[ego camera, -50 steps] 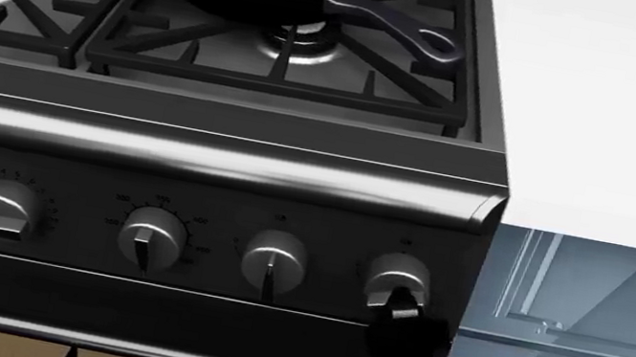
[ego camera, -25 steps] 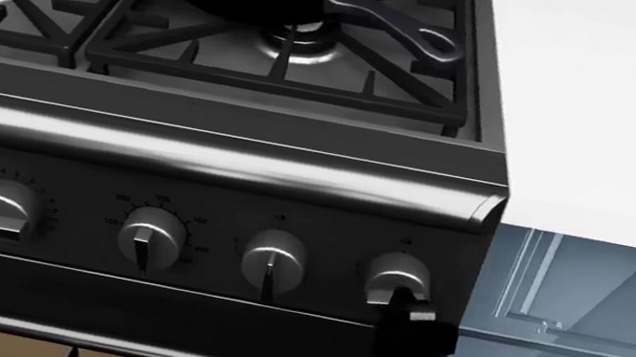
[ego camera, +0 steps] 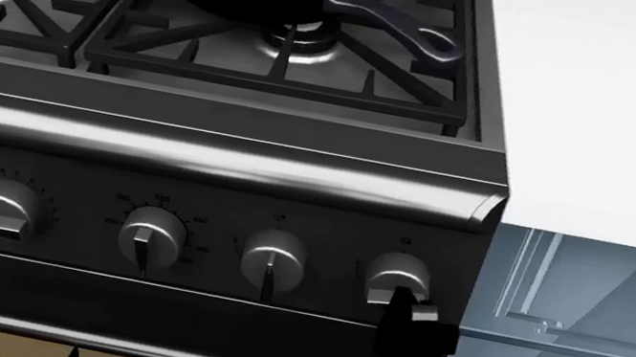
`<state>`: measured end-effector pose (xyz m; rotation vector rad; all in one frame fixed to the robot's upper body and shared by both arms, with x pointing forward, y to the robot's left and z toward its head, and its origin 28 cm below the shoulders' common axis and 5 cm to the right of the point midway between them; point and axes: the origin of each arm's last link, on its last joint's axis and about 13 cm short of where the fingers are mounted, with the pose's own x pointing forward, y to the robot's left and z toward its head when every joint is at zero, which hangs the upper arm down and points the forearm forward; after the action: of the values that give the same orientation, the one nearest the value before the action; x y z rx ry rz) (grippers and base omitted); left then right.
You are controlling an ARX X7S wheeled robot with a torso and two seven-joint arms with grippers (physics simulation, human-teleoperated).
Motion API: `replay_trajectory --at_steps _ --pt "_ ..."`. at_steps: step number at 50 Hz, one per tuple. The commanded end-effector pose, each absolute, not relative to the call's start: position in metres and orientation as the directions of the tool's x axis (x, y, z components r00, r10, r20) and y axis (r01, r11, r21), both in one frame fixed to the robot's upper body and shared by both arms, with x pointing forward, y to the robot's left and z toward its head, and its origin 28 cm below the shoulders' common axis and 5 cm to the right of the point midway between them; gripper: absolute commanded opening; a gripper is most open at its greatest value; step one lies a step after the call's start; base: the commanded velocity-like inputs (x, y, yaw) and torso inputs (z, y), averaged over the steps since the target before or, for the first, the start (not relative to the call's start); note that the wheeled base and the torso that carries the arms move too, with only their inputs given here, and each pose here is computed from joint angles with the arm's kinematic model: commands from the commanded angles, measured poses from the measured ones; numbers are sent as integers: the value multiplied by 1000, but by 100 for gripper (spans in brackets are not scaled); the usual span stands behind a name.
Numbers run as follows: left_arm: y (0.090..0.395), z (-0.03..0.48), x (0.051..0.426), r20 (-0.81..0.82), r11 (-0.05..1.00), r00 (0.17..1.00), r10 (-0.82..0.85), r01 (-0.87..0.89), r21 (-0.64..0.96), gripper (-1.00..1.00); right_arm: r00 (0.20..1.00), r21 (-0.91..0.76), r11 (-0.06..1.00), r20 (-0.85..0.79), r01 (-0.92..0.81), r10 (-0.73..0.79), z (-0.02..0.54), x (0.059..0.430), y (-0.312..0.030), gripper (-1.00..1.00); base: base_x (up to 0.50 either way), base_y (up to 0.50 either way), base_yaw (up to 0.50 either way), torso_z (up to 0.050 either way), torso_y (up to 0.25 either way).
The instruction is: Turn off the front right burner of the stove.
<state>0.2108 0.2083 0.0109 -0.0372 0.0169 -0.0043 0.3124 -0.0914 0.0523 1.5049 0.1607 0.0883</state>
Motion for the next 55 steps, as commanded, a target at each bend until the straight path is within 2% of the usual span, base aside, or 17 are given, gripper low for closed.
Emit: replay_trajectory --at_steps 1,19,26,33,42,55 --pt "208 11 211 -16 999 1000 -5 5 -36 100 985 1000 6 -5 4 174 57 313 -83 -100 0 0 0 0 0" --pt "208 10 211 -18 999 1000 -8 7 -33 100 998 948 -317 31 -15 47 55 312 -77 -100 0 0 0 0 1" --pt "208 10 211 -18 999 1000 -8 7 -33 100 999 923 -385 39 -30 16 55 312 -76 -100 0 0 0 0 1" --pt "208 10 212 -20 999 1000 -7 6 -32 100 999 867 -497 37 -44 -24 57 313 -74 -100 0 0 0 0 1" --pt "208 10 212 -21 999 1000 -7 6 -32 100 998 780 -624 18 -54 -63 59 313 -71 -100 0 0 0 0 1" --pt "208 11 212 -20 1000 1000 -7 7 -30 100 991 554 -828 -35 -89 -129 66 313 -70 -100 0 0 0 0 2"
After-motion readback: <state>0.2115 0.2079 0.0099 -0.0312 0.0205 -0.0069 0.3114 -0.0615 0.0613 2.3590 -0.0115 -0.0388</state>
